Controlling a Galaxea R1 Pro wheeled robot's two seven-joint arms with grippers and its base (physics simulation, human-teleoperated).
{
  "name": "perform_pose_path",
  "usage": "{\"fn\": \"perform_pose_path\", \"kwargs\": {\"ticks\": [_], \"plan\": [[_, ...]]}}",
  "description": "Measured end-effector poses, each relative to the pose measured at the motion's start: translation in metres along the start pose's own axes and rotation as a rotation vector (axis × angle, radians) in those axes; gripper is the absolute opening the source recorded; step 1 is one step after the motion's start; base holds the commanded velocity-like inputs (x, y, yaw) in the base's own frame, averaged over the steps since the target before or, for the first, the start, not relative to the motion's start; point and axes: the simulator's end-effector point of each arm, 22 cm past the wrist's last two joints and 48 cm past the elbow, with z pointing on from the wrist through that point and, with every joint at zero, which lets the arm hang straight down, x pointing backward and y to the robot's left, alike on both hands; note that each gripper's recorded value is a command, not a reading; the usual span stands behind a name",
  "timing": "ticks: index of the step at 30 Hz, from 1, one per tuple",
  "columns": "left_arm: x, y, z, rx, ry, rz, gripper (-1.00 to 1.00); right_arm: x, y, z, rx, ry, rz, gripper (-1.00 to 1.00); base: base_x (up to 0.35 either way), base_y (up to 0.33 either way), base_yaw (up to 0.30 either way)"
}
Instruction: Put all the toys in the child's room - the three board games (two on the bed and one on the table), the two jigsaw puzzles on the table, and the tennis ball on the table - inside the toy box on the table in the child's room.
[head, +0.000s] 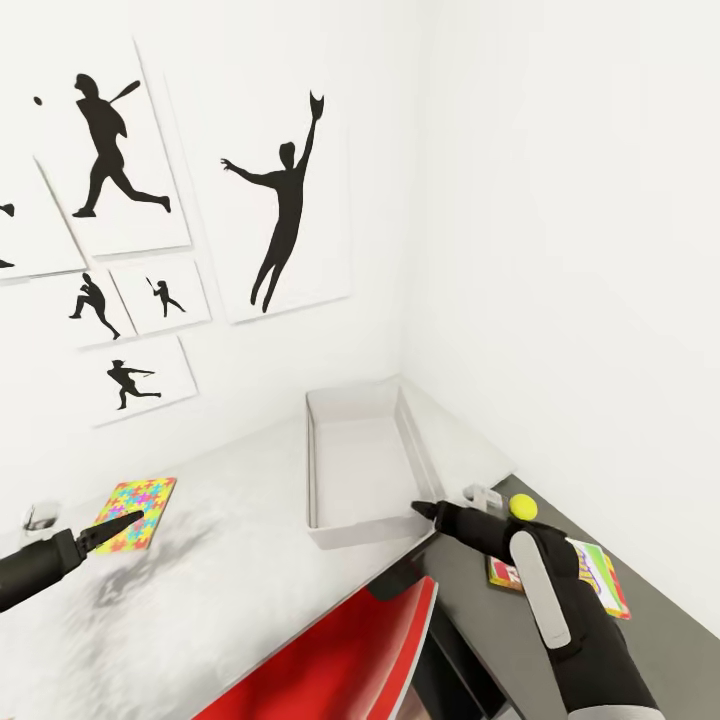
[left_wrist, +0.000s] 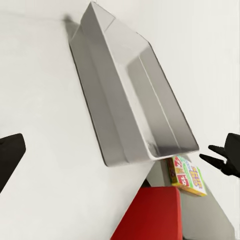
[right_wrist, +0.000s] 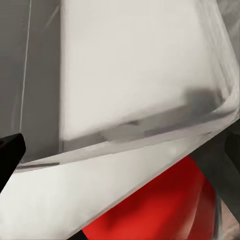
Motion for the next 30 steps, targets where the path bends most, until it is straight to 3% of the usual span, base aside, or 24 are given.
{"fn": "perform_pose_path", "kwargs": {"ticks": [12, 30], "plan": [[-0.016, -0.036, 0.025, 0.142, -0.059, -0.011, 1.0, -0.006, 0.036, 0.001, -0.058, 0.018, 0.0, 1.0, 0.0, 0.0, 0.0], [-0.01, -0.043, 0.032, 0.165, -0.058, -0.027, 1.0, 0.0, 0.044, 0.001, -0.076, 0.021, 0.003, 1.0, 0.0, 0.0, 0.0]]}}
